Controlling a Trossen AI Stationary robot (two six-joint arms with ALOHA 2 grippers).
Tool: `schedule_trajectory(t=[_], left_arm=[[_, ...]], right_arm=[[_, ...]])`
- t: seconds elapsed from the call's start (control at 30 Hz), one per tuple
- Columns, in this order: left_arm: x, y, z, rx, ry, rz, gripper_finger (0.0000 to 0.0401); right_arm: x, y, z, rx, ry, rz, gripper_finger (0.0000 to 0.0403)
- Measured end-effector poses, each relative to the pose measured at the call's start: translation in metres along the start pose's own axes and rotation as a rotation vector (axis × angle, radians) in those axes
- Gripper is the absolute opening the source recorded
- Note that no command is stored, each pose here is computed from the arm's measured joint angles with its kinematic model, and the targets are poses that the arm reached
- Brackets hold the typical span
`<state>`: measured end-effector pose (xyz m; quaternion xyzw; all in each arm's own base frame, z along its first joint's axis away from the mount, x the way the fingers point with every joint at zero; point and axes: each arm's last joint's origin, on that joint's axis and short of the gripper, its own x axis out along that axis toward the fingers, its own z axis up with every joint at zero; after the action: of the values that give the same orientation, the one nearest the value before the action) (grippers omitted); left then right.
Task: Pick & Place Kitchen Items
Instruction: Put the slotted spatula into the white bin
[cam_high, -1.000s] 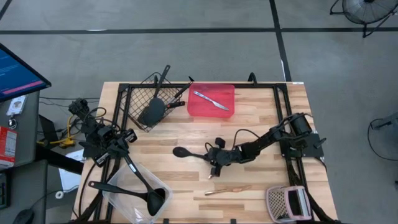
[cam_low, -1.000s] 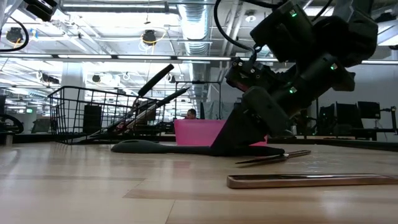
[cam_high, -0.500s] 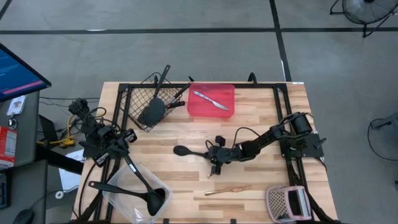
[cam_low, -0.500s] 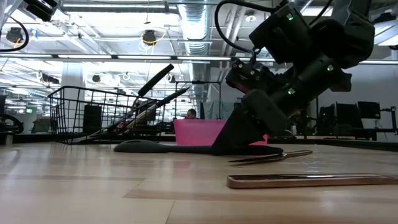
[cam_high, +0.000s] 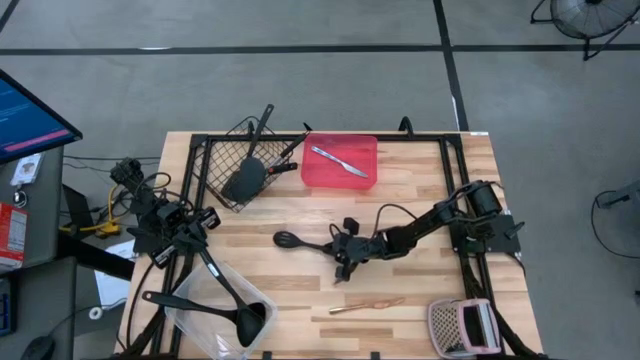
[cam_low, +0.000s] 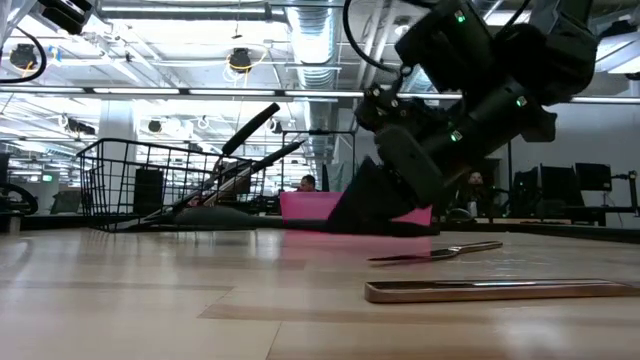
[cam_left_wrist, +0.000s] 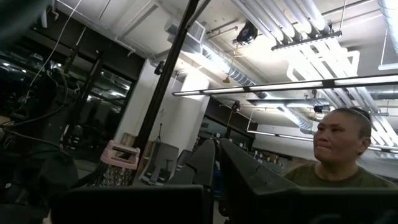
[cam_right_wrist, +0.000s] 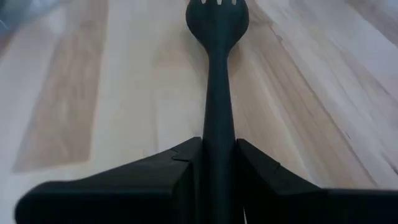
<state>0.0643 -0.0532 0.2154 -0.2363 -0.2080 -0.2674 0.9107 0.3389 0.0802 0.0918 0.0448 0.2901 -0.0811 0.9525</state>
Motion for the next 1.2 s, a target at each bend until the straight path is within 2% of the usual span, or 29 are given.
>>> schedule_trajectory(t=[0.57,0.87,1.2], left_arm=[[0.000,0.000,0.000,0.000,0.000,0.000,0.0008],[0.000,0.000,0.000,0.000,0.000,0.000,0.0008],[0.000,0.000,0.000,0.000,-0.001,0.000,0.0008]], right_arm=[[0.003,0.005,0.024,-0.005,-0.065,0.013,0.0067],[-0.025,0.002,0.052,-0.043,-0.098,0.015,0.0067],[-0.065,-0.004,0.092,-0.058,-0.246,0.012,0.0067]])
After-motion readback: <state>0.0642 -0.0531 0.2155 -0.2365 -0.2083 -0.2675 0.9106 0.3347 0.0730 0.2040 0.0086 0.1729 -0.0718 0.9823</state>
